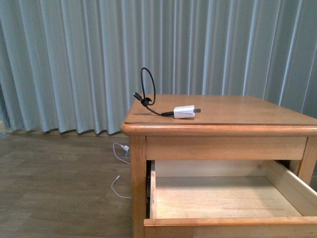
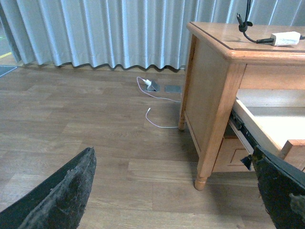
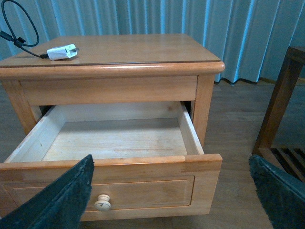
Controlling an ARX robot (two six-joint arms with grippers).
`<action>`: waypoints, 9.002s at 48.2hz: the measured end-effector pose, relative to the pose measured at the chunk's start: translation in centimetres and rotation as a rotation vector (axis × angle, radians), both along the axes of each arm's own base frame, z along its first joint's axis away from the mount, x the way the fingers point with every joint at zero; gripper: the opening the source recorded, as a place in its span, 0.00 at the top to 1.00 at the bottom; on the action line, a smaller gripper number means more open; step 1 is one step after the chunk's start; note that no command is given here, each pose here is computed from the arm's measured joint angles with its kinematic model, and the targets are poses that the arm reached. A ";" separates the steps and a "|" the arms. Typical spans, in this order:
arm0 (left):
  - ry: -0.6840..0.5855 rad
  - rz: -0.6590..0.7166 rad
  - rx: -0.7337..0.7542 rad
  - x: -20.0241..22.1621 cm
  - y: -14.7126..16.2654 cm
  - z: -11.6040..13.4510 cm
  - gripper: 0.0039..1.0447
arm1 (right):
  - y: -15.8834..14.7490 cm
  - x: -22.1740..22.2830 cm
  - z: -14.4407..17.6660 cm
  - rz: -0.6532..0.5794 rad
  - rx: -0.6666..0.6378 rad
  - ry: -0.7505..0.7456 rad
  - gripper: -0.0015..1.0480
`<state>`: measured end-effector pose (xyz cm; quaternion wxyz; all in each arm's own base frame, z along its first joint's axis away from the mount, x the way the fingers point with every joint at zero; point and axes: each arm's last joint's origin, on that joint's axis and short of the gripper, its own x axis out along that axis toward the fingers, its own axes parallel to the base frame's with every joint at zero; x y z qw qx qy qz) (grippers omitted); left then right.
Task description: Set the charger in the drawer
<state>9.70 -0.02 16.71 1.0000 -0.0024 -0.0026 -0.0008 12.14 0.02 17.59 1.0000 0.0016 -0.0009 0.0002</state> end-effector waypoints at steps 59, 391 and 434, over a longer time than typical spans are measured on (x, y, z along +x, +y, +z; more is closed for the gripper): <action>0.184 -0.055 -0.036 31.8 -24.7 10.8 0.05 | 0.0 0.0 0.0 0.000 0.000 0.000 0.08; 0.001 0.002 -0.001 0.0 0.0 0.0 0.05 | 2.0 5.8 -1.7 0.079 0.013 0.505 0.08; 0.001 0.002 -0.001 0.0 0.0 0.0 0.05 | 6.8 23.5 -6.6 0.055 0.007 0.485 0.08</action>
